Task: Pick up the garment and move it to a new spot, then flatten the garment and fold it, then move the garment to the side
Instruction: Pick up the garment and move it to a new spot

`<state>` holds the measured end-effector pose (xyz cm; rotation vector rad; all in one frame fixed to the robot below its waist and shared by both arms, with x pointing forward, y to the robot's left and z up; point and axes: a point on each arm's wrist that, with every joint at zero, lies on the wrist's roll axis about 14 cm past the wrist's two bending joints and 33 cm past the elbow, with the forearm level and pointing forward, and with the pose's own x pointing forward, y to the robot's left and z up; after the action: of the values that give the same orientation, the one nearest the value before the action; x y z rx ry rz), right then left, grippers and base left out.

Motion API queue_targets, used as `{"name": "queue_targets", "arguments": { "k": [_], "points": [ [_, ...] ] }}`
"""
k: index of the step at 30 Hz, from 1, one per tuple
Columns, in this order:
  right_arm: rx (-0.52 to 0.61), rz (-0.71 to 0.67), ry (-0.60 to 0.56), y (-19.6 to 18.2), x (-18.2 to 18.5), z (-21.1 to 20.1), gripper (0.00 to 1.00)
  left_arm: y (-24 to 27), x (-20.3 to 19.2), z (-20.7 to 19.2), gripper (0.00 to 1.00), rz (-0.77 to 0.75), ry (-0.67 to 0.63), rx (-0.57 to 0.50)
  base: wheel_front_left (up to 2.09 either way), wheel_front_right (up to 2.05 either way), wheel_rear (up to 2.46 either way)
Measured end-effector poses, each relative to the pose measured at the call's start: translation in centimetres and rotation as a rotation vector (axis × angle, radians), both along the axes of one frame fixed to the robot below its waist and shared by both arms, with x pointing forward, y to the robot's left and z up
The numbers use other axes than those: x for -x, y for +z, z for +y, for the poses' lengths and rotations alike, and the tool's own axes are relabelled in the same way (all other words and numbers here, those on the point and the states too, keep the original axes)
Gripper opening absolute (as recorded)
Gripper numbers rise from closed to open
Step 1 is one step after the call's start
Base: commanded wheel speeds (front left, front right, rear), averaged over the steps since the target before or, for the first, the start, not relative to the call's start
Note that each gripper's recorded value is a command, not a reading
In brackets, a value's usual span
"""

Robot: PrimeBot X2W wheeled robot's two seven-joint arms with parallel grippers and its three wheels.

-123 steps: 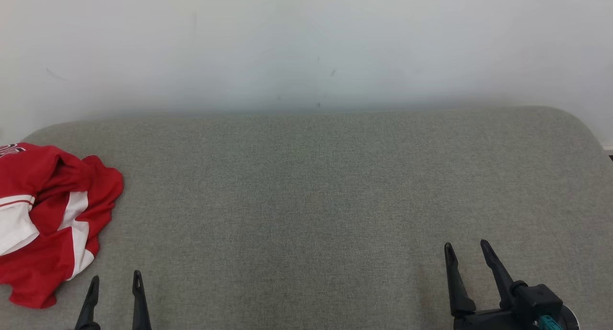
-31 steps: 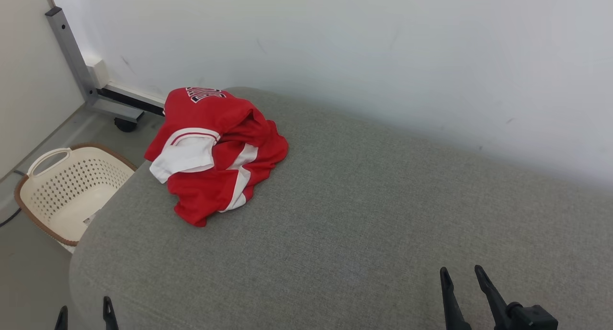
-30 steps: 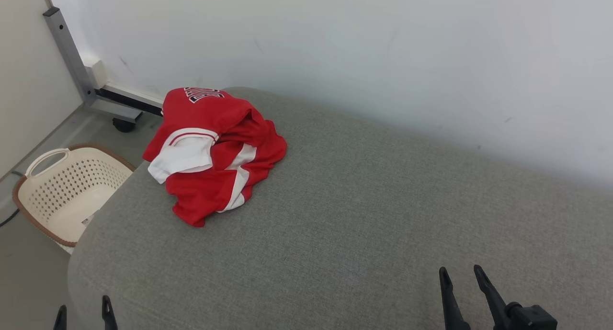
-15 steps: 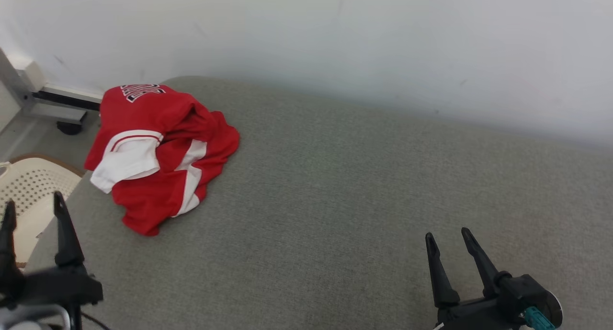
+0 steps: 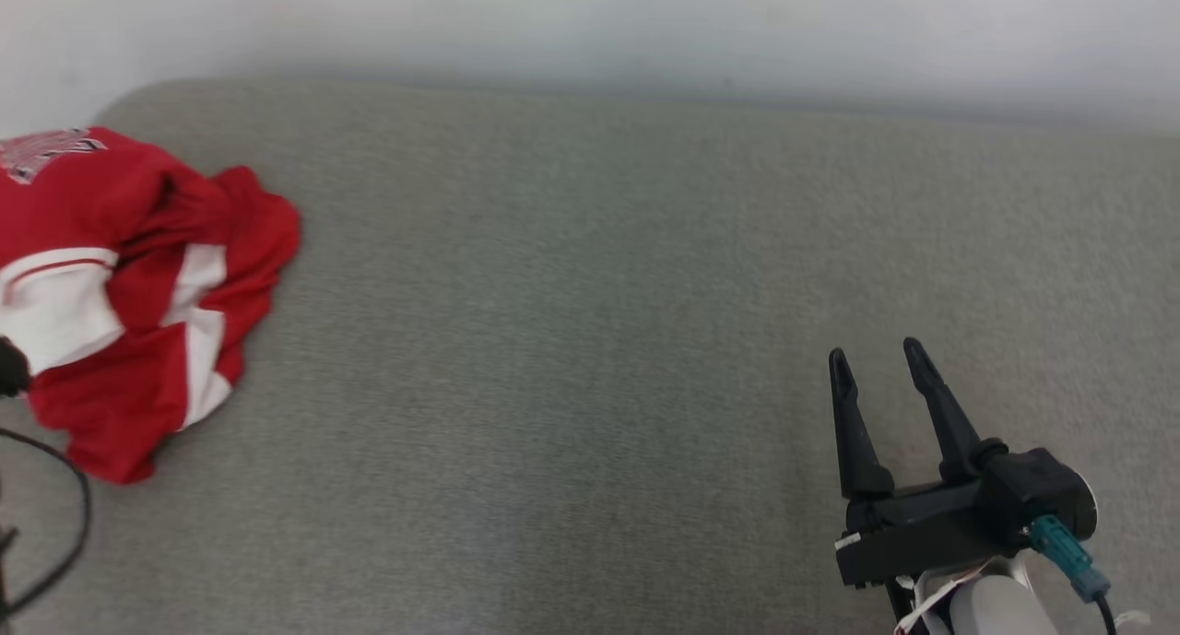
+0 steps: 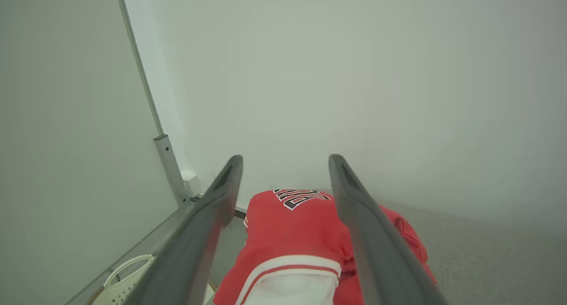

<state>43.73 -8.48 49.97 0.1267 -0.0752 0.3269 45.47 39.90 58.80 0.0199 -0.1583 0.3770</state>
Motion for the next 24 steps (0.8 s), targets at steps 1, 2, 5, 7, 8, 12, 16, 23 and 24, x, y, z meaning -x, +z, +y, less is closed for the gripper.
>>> {"name": "queue_targets", "arguments": {
  "k": [1,2,5,7,8,12,16,23,24],
  "points": [
    [-0.003,0.007,-0.014,-0.3,-0.2,-0.5,1.0,-0.4,-1.0,0.0,1.0,0.021,-0.009,0.011,0.0,0.0,0.0],
    [-0.006,0.013,-0.026,-0.5,-0.4,-0.9,1.0,-0.6,-2.1,-0.1,1.0,0.038,-0.017,0.012,0.0,0.0,0.0],
    [-0.008,0.032,-0.051,-1.3,-0.6,-1.9,1.0,-1.3,-4.0,-0.4,1.0,0.082,-0.037,0.027,0.0,0.0,0.0],
    [-0.009,0.049,-0.075,-1.9,-0.7,-2.7,1.0,-2.8,-5.7,-0.8,1.0,0.143,-0.055,0.042,0.0,0.0,0.0],
    [-0.01,0.054,-0.086,-2.2,-0.9,-3.1,1.0,-4.0,-6.3,-1.2,1.0,0.189,-0.063,0.058,0.0,0.0,0.0],
    [-0.001,0.089,-0.125,-3.6,-0.8,-4.6,1.0,-6.9,-8.8,-2.3,1.0,0.305,-0.099,0.077,0.0,0.0,0.0],
    [0.005,0.104,-0.166,-4.2,-0.9,-6.1,1.0,-10.7,-10.1,-3.0,1.0,0.464,-0.12,0.075,0.0,0.0,0.0],
    [0.021,0.131,-0.214,-5.2,-0.8,-7.9,1.0,-15.9,-9.9,-2.8,1.0,0.709,-0.101,0.128,0.0,0.0,0.0],
    [0.023,0.135,-0.219,-5.4,-0.8,-8.1,1.0,-16.4,-9.8,-2.7,1.0,0.734,-0.096,0.135,0.0,0.0,0.0]
  ]
}}
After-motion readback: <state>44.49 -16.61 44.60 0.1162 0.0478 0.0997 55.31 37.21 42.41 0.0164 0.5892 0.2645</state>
